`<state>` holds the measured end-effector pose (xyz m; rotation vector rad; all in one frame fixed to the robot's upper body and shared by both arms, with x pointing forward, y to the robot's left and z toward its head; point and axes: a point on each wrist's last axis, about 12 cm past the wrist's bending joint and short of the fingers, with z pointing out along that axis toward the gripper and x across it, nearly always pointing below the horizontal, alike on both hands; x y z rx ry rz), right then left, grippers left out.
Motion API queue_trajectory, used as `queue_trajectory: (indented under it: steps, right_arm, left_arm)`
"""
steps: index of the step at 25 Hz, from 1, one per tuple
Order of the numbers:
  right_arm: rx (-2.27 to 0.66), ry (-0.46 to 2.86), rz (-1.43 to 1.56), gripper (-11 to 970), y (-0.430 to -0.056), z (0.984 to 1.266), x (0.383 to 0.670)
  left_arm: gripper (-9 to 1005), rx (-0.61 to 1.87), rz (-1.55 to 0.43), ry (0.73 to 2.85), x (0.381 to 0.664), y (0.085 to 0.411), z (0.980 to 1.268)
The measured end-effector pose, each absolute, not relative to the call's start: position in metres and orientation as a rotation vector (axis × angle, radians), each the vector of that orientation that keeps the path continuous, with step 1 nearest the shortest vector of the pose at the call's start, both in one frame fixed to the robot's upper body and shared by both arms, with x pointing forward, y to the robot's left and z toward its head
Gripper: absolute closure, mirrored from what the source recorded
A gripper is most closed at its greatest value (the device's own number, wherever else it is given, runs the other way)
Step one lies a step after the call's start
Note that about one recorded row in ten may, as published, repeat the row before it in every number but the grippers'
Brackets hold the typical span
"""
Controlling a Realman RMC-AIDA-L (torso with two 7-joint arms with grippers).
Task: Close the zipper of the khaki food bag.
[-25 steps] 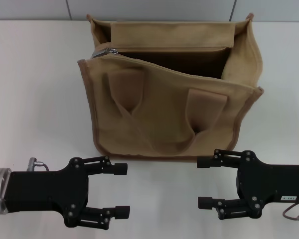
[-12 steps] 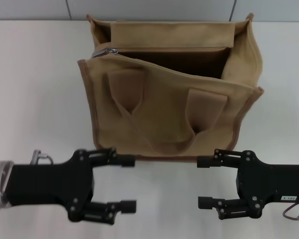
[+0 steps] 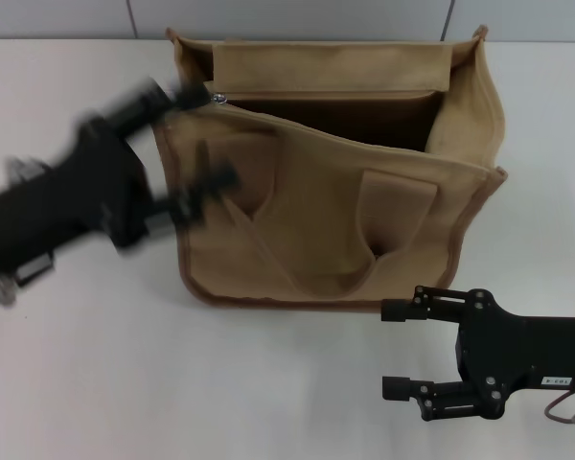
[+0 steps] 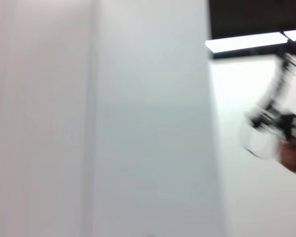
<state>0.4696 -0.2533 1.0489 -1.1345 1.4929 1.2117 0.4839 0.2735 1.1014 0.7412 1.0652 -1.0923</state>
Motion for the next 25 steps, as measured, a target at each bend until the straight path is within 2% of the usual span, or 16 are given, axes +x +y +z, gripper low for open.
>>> queue_trajectory:
  steps: [7,9,10,12,19,25]
  right_arm:
    - [-1.129,1.494,1.211,168,-0.255,1.049,0.469]
    - [-1.128,1.494,1.212,168,-0.255,1.049,0.468]
    - [-1.128,1.494,1.212,168,-0.255,1.049,0.468]
    - [-1.130,1.495,1.211,168,-0.255,1.049,0.469]
    - [-1.131,1.497,1.210,168,-0.256,1.049,0.469]
    - [-1.131,1.499,1.212,168,-0.256,1.049,0.468]
  left_arm:
    - [155,0.546,-0.842,1.071,0.492,0.301,1.101]
    - [155,0.524,-0.704,1.207,0.500,0.321,1.092]
    - [155,0.524,-0.704,1.207,0.500,0.321,1.092]
    - [156,0.544,-0.625,1.351,0.503,0.338,1.080]
    - [156,0.687,-0.632,1.508,0.496,0.339,1.062]
    - [156,0.724,-0.630,1.534,0.502,0.328,1.056]
